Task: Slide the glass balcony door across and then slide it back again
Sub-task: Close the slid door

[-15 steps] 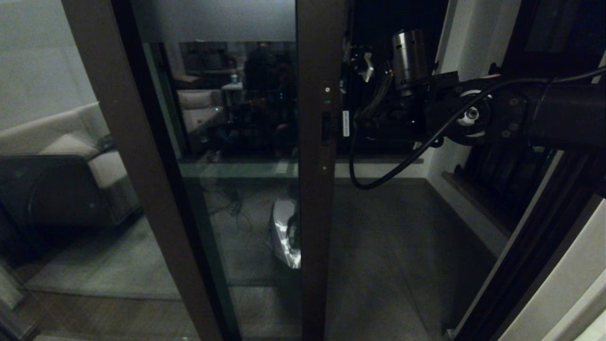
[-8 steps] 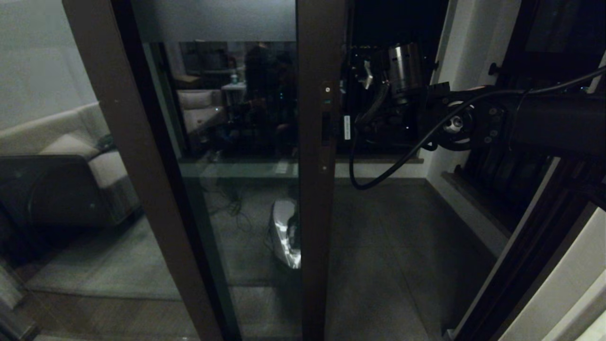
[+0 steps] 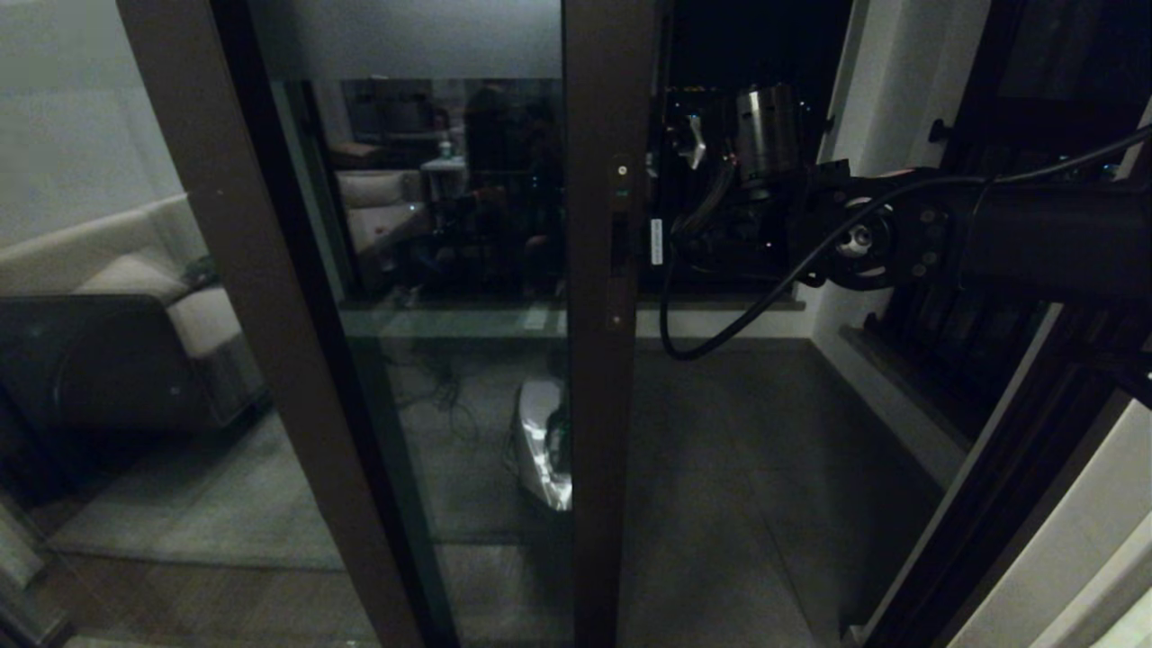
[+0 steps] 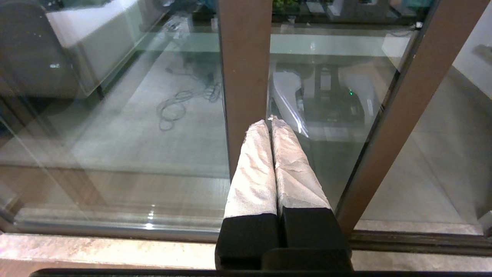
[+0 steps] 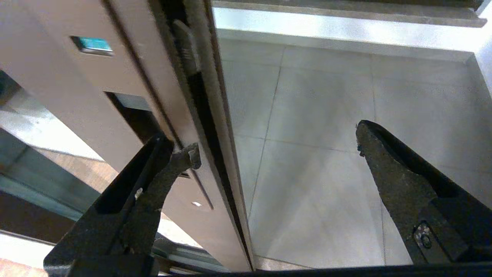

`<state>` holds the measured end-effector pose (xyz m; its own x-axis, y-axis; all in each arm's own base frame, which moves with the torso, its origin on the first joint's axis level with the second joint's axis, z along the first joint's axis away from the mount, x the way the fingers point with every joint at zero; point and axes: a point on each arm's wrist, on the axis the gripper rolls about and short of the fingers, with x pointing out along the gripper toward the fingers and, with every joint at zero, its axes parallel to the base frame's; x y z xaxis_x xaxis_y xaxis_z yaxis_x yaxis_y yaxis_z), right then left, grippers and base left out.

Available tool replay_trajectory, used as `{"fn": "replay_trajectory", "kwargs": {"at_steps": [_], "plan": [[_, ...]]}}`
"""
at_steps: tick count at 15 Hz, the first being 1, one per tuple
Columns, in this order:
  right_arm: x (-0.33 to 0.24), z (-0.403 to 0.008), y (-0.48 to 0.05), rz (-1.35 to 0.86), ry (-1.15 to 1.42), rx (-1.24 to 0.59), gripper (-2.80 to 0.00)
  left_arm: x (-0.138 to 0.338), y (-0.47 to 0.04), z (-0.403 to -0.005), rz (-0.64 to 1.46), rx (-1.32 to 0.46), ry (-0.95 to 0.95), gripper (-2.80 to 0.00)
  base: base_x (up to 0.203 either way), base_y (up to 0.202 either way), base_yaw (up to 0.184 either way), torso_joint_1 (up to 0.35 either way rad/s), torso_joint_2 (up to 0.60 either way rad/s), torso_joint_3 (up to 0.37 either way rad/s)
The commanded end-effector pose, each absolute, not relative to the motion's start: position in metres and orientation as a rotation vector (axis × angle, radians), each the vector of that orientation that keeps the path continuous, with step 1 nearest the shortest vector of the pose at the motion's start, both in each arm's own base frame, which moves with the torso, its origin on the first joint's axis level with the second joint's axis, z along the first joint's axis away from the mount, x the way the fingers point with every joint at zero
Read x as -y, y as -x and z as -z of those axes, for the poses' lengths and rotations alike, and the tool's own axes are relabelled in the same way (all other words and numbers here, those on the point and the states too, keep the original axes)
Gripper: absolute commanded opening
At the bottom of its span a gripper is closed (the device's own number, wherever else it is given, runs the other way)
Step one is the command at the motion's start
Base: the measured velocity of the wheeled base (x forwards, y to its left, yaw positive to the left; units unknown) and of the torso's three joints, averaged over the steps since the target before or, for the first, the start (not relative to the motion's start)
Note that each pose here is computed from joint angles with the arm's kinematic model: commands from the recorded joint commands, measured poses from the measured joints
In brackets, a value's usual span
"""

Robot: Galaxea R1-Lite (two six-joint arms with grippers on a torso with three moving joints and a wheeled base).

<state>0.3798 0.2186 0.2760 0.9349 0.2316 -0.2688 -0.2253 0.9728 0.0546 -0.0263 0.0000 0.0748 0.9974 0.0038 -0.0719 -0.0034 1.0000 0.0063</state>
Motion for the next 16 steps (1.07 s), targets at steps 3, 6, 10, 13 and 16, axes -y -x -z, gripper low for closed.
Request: {"fn": "replay_trajectory", "kwargs": {"at_steps": [3, 6, 10, 13, 16], "plan": [[-0.22, -0.269, -0.386, -0.228, -0.024, -0.277, 0.0, 0.0, 0.026, -0.075, -0.004, -0.072, -0.006, -2.8, 0.0, 0.0, 0.0, 0.0, 0.0, 0.0], [-0.218, -0.265, -0.391, -0.217, -0.026, -0.279, 0.0, 0.0, 0.026, -0.075, -0.004, -0.072, -0.006, -2.8, 0.0, 0.0, 0.0, 0.0, 0.0, 0.0], [-0.209, -0.267, -0.395, -0.194, -0.029, -0.272, 0.0, 0.0, 0.026, -0.075, -0.004, -0.072, -0.006, -2.8, 0.0, 0.0, 0.0, 0.0, 0.0, 0.0], [-0.203, -0.267, -0.398, -0.178, -0.031, -0.273, 0.0, 0.0, 0.026, -0.075, -0.004, -0.072, -0.006, -2.8, 0.0, 0.0, 0.0, 0.0, 0.0, 0.0], [-0.197, -0.268, -0.4, -0.163, -0.033, -0.271, 0.0, 0.0, 0.026, -0.075, -0.004, -0.072, -0.006, -2.8, 0.0, 0.0, 0.0, 0.0, 0.0, 0.0]]}}
